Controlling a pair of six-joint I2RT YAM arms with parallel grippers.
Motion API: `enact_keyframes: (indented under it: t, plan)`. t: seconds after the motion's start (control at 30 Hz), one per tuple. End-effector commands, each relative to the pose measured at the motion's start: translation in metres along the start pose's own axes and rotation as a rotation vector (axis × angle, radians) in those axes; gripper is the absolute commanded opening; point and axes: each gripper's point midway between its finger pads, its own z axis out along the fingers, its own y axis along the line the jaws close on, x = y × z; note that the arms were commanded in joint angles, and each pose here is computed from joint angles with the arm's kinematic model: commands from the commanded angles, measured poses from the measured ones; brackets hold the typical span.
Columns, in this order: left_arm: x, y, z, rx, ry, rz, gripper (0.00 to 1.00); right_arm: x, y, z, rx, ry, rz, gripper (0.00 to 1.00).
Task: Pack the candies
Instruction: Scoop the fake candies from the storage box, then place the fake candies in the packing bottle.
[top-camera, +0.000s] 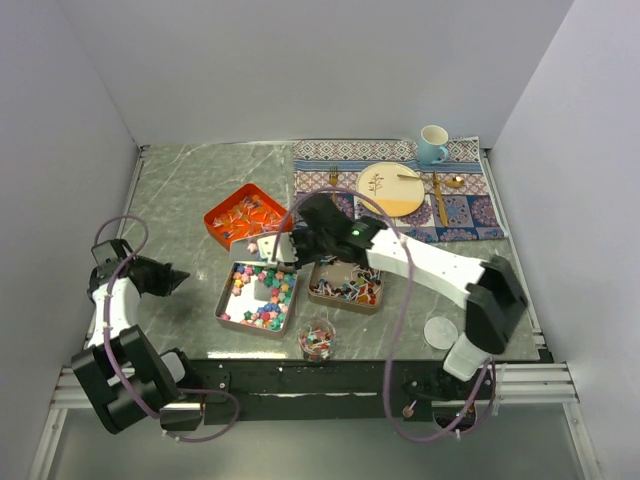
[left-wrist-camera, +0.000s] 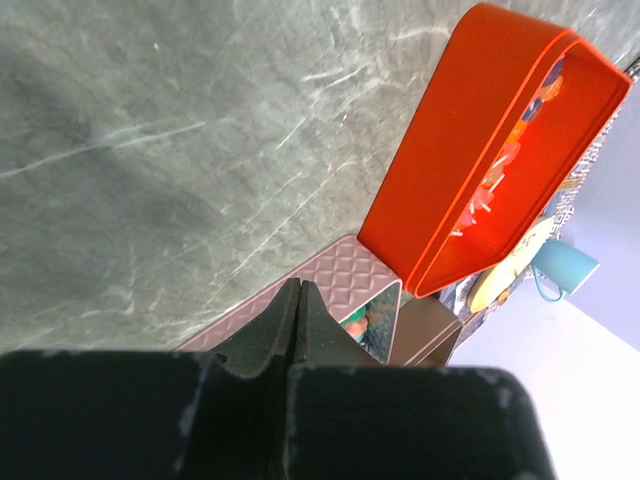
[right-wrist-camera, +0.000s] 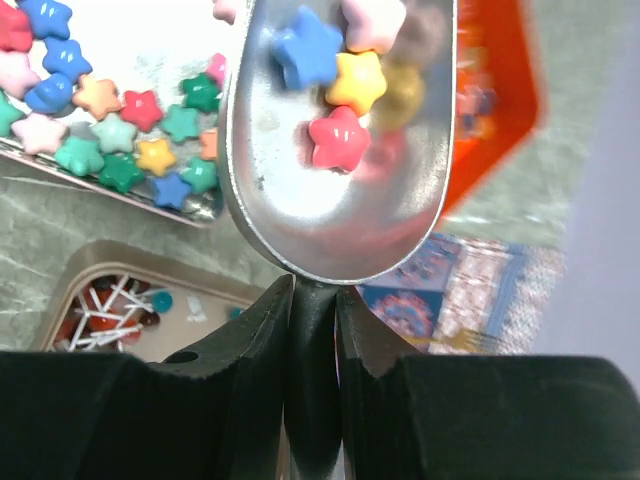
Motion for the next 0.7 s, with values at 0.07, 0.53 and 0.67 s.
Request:
enact_keyframes:
  t: [0.07,0.53,0.67]
  plan:
    - [-0.021,-0.025,-0.015,0.078,-0.072,0.04,0.01,-0.019,-0.032,-0.065,0.253,-0.091,0.023,0.0]
    - [-0.028,-0.027,-0.027,0.099,-0.124,0.011,0.01,0.042,0.071,-0.159,0.218,0.06,-0.154,0.0]
    - [-0.024,-0.018,-0.025,0.087,-0.121,-0.002,0.01,0.064,0.097,-0.168,0.194,0.119,-0.2,0.0]
